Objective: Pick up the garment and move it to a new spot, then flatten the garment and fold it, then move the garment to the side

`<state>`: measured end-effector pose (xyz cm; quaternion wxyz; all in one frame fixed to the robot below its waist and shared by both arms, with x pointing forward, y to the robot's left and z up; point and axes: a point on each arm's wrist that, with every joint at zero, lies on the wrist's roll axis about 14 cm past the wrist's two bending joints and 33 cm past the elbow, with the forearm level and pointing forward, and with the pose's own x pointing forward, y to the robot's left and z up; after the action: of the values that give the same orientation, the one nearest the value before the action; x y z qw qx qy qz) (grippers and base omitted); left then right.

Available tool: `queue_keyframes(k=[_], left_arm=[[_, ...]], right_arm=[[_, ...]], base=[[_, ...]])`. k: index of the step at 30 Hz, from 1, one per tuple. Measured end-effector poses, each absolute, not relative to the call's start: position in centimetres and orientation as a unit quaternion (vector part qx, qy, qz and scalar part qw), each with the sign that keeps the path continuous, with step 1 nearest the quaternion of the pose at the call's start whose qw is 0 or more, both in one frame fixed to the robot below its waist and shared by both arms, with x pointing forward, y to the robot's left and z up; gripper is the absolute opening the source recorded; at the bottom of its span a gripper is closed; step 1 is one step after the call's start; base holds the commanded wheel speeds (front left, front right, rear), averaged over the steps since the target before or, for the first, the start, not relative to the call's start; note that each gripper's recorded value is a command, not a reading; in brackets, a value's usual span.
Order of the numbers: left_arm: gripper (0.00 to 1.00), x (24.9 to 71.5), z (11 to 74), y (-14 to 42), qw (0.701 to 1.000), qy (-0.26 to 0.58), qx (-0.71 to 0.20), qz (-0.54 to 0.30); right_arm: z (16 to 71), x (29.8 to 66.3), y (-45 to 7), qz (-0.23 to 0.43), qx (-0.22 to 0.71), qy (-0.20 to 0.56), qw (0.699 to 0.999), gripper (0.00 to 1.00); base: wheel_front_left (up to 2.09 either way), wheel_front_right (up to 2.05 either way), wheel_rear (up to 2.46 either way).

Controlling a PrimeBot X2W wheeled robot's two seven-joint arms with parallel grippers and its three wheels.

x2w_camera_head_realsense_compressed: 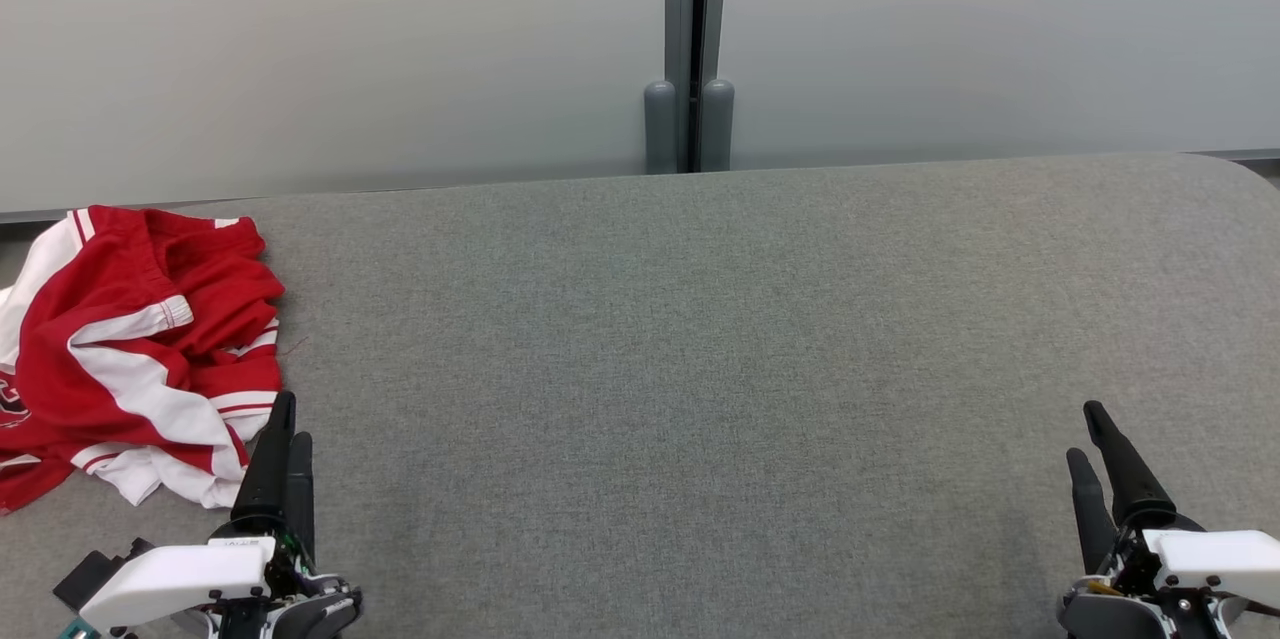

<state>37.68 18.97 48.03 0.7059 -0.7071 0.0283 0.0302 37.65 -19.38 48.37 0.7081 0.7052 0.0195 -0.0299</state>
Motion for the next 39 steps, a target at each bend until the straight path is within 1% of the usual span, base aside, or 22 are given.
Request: queue_keyframes(k=[4,5,6,8,9,13,18,28,34,39], left_arm=[[1.0,37.7,48.0,18.6,0.719,0.03,-0.693,0.03],[1.0,37.7,48.0,18.6,0.719,0.03,-0.693,0.03],[1.0,37.7,47.9,18.5,0.729,0.034,-0.683,0.031],[1.0,37.6,47.8,18.3,0.736,0.037,-0.675,0.032],[1.0,37.6,47.8,18.3,0.736,0.037,-0.675,0.032],[1.0,37.5,47.8,18.0,0.755,0.039,-0.654,0.032],[1.0,37.5,48.0,17.6,0.793,0.043,-0.607,0.026],[1.0,37.1,47.8,17.1,0.855,0.051,-0.515,0.023],[1.0,37.1,47.8,16.7,0.89,0.052,-0.454,0.016],[1.0,36.8,47.5,16.5,0.912,0.055,-0.407,0.012]], right_arm=[[48.4,37.5,-19.5,-0.033,0.686,0.017,0.726,1.0],[48.4,37.5,-19.5,-0.033,0.686,0.017,0.726,1.0],[48.5,37.4,-19.6,-0.033,0.673,0.015,0.739,1.0],[48.7,37.4,-19.6,-0.032,0.659,0.012,0.751,1.0],[48.7,37.4,-19.6,-0.032,0.659,0.012,0.751,1.0],[49.1,37.4,-19.7,-0.03,0.622,0.007,0.783,1.0],[49.6,37.2,-19.6,-0.025,0.57,0.003,0.821,1.0],[50.4,37.0,-18.9,-0.003,0.452,0.001,0.892,1.0],[50.7,36.9,-18.7,0.006,0.395,-0.002,0.919,1.0],[51.0,36.8,-18.5,0.014,0.354,-0.007,0.935,1.0]], base=[[0.0,0.0,0.0],[0.0,0.0,0.0],[0.0,0.0,0.0],[0.0,0.0,0.0],[0.0,0.0,0.0],[0.0,0.0,0.0],[0.0,0.0,0.0],[0.0,0.0,0.0],[0.0,0.0,0.0],[0.0,0.0,0.0]])
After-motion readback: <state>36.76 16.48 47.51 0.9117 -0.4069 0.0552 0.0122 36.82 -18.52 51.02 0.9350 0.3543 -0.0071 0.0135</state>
